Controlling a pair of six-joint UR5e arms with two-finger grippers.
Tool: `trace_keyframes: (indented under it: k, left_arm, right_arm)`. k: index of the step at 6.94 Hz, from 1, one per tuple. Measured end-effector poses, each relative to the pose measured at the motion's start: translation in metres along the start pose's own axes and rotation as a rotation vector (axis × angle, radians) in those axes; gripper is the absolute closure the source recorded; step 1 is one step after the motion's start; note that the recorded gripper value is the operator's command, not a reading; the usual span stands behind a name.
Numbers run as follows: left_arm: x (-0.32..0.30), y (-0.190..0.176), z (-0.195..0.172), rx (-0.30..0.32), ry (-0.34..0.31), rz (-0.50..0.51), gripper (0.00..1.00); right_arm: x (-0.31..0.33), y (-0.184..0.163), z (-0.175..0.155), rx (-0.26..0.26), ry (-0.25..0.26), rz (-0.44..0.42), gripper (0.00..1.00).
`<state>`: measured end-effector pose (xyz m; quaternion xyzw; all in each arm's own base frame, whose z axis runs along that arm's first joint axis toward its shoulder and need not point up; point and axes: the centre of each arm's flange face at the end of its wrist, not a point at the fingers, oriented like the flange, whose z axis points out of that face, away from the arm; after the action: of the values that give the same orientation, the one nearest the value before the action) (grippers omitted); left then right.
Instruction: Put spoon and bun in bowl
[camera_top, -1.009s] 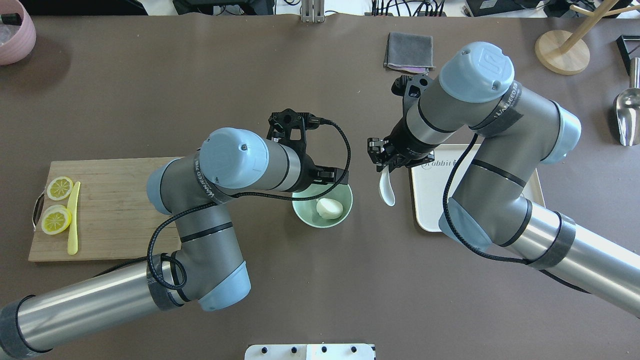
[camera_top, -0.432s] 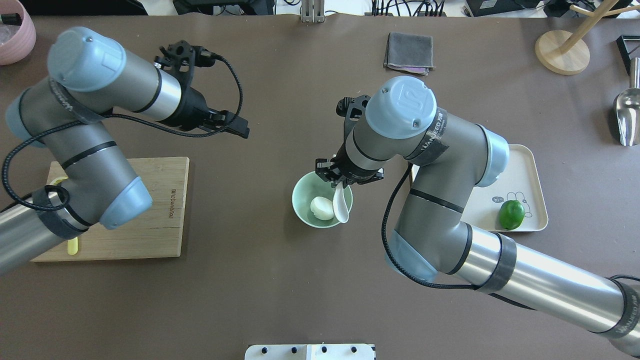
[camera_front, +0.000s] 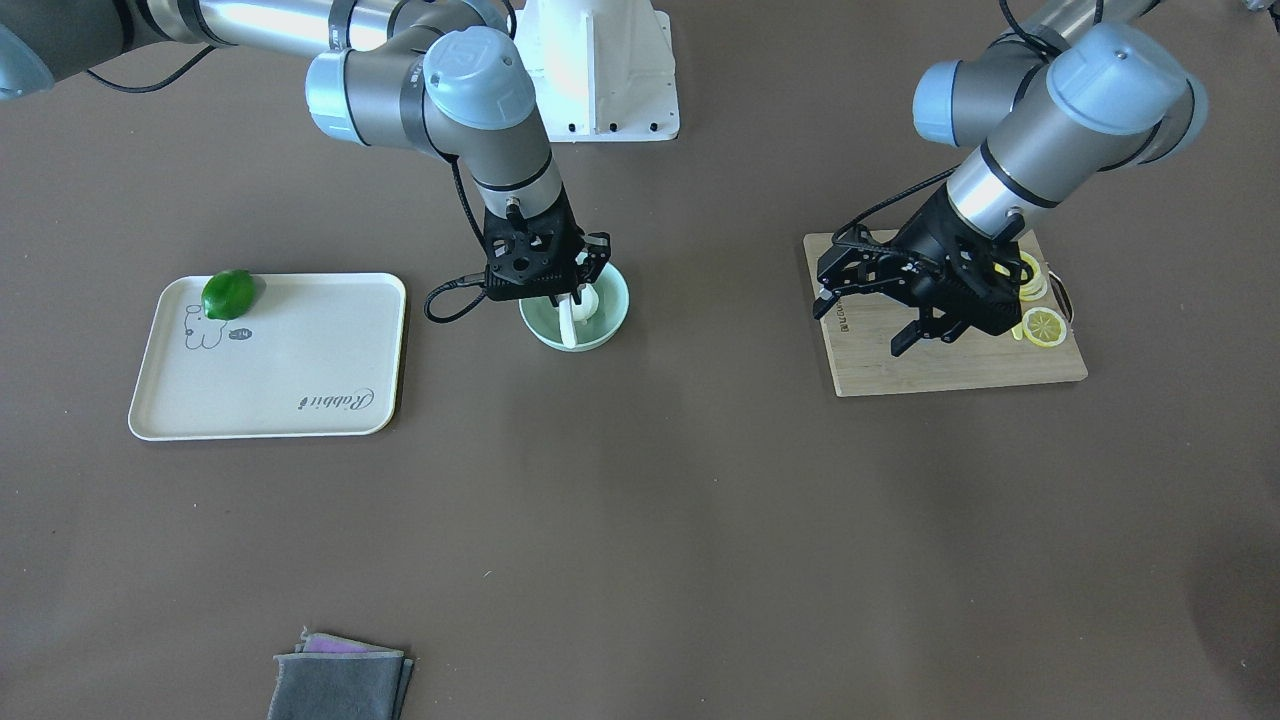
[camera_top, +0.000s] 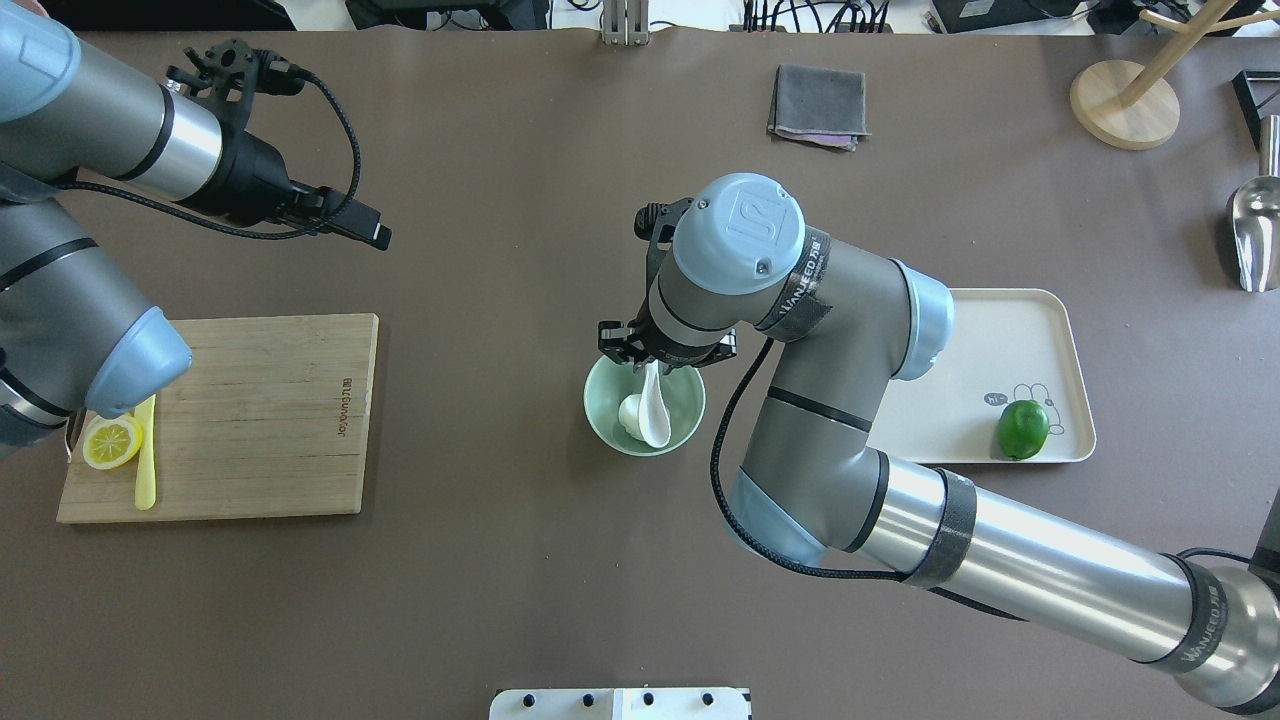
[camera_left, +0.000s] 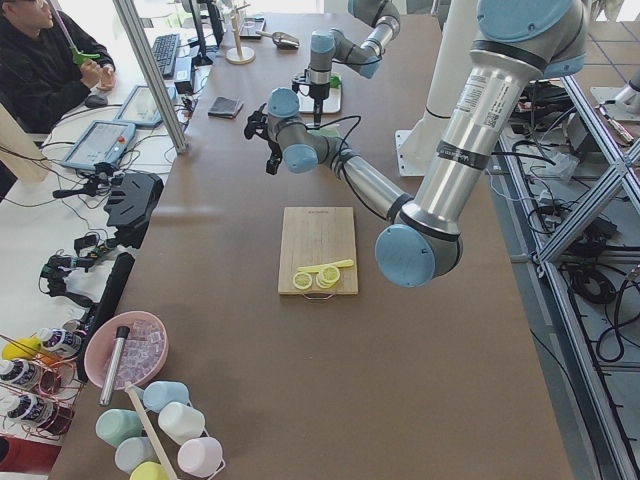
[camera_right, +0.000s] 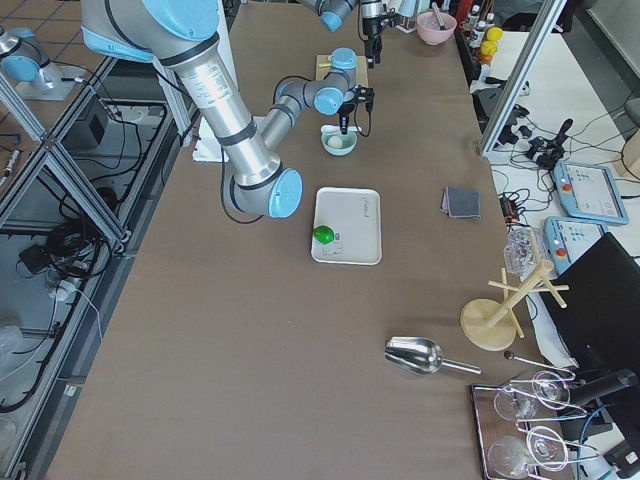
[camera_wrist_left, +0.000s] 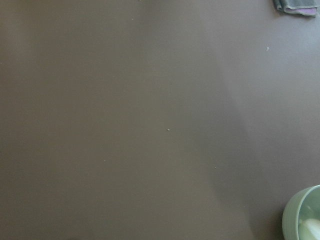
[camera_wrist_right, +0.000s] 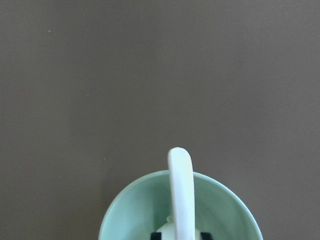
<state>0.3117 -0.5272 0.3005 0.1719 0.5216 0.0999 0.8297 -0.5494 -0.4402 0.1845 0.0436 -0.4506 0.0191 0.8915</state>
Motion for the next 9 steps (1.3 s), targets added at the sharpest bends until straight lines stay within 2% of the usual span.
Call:
trace_keyframes:
  k: [2, 4, 5, 7, 8, 9]
  left_arm:
    - [-0.016, 0.007, -0.003, 0.002, -0.012, 0.037, 0.02]
    - [-0.053, 0.012, -0.018, 0.016, -0.049, 0.13, 0.02]
    - [-0.077, 0.013, -0.033, 0.025, -0.073, 0.131, 0.02]
    - [-0.144, 0.012, -0.088, 0.063, -0.121, 0.082, 0.02]
    - [-0.186, 0.02, -0.121, 0.078, -0.152, 0.105, 0.02]
    - [-0.228, 0.034, -0.15, 0.088, -0.198, 0.116, 0.02]
  right_arm:
    - [0.005, -0.011, -0.005, 0.027, 0.008, -0.009, 0.0]
    - [0.035, -0.04, -0.033, 0.027, -0.006, 0.002, 0.0]
    - [0.074, -0.051, -0.053, 0.018, -0.015, -0.028, 0.0]
    - [0.179, -0.045, -0.091, 0.006, -0.008, -0.17, 0.0]
    - [0.229, -0.037, -0.108, -0.004, 0.003, -0.2, 0.0]
    - [0.284, -0.032, -0.125, -0.016, 0.019, -0.175, 0.0]
